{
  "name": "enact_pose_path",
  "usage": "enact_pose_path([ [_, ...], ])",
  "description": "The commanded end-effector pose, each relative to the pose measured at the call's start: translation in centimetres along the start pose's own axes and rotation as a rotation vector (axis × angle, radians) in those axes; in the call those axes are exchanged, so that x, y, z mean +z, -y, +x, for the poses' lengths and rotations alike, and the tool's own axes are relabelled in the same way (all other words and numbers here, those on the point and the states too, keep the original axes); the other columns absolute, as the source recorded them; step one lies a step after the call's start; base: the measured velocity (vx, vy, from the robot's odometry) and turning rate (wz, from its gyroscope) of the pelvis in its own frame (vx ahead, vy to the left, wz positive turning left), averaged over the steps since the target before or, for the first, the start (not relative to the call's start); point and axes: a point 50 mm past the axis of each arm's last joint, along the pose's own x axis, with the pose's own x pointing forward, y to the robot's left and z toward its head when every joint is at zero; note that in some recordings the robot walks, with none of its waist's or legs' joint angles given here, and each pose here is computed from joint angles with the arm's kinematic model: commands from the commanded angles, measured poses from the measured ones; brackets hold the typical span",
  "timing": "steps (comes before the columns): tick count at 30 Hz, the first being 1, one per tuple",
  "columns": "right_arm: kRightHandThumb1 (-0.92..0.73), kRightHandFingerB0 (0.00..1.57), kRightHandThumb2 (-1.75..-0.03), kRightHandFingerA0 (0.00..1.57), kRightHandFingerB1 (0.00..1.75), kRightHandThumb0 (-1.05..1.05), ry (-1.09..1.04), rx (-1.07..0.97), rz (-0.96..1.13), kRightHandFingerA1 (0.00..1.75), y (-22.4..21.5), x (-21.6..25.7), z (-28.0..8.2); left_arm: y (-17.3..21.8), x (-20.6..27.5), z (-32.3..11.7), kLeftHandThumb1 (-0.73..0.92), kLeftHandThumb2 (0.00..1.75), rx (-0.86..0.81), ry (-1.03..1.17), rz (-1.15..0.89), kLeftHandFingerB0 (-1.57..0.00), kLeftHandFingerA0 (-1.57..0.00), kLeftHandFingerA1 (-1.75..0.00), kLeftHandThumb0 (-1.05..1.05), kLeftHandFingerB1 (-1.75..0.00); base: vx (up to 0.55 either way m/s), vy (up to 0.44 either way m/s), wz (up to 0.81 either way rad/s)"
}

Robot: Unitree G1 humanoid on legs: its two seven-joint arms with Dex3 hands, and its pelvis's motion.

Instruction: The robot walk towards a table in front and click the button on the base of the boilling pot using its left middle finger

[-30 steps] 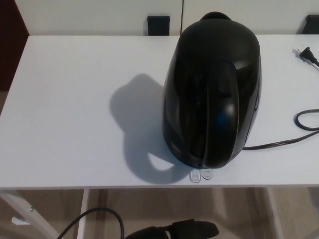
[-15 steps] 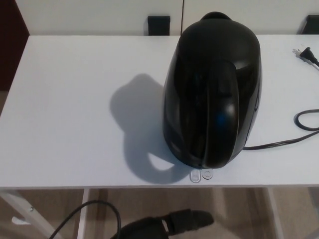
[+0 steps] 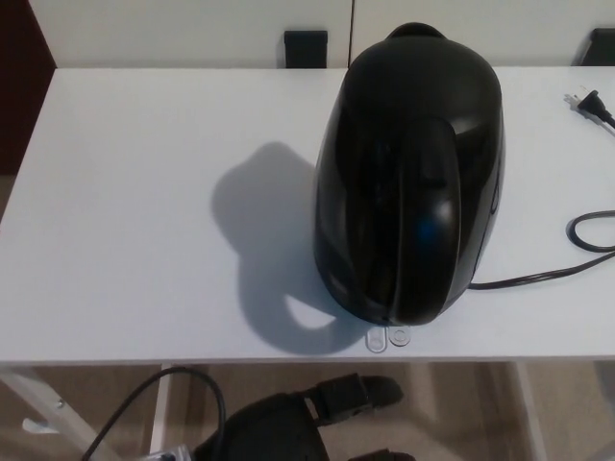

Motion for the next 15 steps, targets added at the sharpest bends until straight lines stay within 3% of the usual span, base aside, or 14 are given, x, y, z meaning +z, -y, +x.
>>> enact_pose_path([
  [1, -0.64, 0.62, -0.58, 0.67, 0.51, -0.34, 0.007, -0.006, 0.004, 0.64, 0.30, -0.12, -0.10, 0.22, -0.45, -0.22, 0.52, 0.98, 0.004, -0.018, 0.002, 0.00, 0.00, -0.47, -0.26, -0.49, 0.00, 0.000, 0.00],
  [5, -0.64, 0.65, -0.58, 0.72, 0.53, -0.29, 0.018, -0.002, -0.016, 0.67, 0.33, -0.04, -0.13, 0.19, -0.58, -0.23, 0.52, 0.99, -0.011, -0.024, 0.002, 0.00, 0.00, -0.47, -0.26, -0.49, 0.00, 0.000, 0.00],
  [6, -0.64, 0.66, -0.58, 0.71, 0.53, -0.32, 0.014, -0.003, -0.018, 0.63, 0.33, -0.05, -0.11, 0.23, -0.61, -0.23, 0.54, 0.59, -0.004, -0.026, 0.000, -0.09, -0.19, -0.29, -0.37, -0.22, 0.00, 0.000, 0.00],
  [15, -0.63, 0.55, -0.58, 0.68, 0.50, -0.19, -0.024, -0.024, -0.010, 0.62, 0.16, -0.22, 0.16, 0.02, -1.11, 0.12, 0.54, 0.58, 0.036, -0.052, 0.028, -0.10, -0.21, -0.29, -0.39, -0.24, 0.00, 0.000, 0.00],
])
